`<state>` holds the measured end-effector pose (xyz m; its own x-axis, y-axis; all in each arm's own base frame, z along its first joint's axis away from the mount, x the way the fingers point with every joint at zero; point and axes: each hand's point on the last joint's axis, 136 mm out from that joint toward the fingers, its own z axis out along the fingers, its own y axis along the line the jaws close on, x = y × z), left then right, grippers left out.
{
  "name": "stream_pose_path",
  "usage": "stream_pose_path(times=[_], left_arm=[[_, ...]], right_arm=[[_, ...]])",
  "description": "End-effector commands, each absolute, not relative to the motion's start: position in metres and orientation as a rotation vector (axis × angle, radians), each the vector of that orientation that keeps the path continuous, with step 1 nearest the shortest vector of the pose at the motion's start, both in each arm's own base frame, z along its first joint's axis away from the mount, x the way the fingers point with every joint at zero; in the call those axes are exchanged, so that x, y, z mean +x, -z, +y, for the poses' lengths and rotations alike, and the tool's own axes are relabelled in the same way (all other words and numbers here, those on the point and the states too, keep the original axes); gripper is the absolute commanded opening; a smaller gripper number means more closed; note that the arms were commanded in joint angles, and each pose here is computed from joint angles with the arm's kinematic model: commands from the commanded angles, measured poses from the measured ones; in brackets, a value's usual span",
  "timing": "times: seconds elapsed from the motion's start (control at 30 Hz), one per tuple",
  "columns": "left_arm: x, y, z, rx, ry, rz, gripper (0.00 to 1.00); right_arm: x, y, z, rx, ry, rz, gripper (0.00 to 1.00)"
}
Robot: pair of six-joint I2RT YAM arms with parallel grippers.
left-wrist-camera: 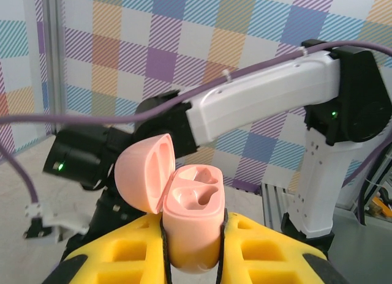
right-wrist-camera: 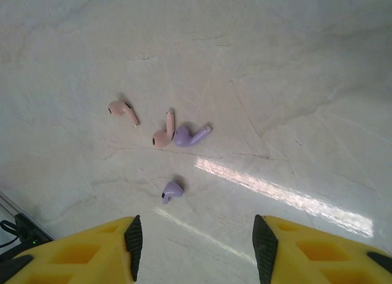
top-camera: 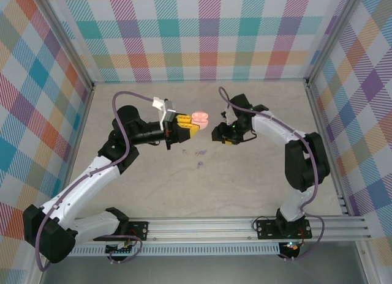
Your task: Insert wireless bluetooth earbuds into charging case
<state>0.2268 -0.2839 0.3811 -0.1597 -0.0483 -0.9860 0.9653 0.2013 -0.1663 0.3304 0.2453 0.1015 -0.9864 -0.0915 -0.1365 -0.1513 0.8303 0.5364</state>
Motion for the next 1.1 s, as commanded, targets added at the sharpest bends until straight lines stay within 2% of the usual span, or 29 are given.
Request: stream_pose_path(times=[0.0,0.1,0.3,0.63,1.07], left_arm=[[0.218,-0.385,-0.278,0.963,1.19,1.379,0.12],[0.215,-0.386,-0.276,0.967,1.187,1.374,0.12],[0.21,-0.392,-0.274,0.97,1.184,1.36,0.12],[0.206,-0.397,-0.271,0.966,1.183,1.351,0.12],[0.205,-0.398,-0.271,0.96,1.193,1.358,0.12]], right_arm=[[0.336,-0.103,0.265,-0.239,-0.882,2.901,0.49],[0.334,-0.096,0.283,-0.299,-0.904,2.922,0.42],[0.332,-0.083,0.314,-0.414,-0.942,2.962,0.34],[0.325,-0.065,0.357,-0.637,-0.921,2.974,0.35],[0.327,-0.043,0.372,-0.832,-0.606,2.952,0.39]])
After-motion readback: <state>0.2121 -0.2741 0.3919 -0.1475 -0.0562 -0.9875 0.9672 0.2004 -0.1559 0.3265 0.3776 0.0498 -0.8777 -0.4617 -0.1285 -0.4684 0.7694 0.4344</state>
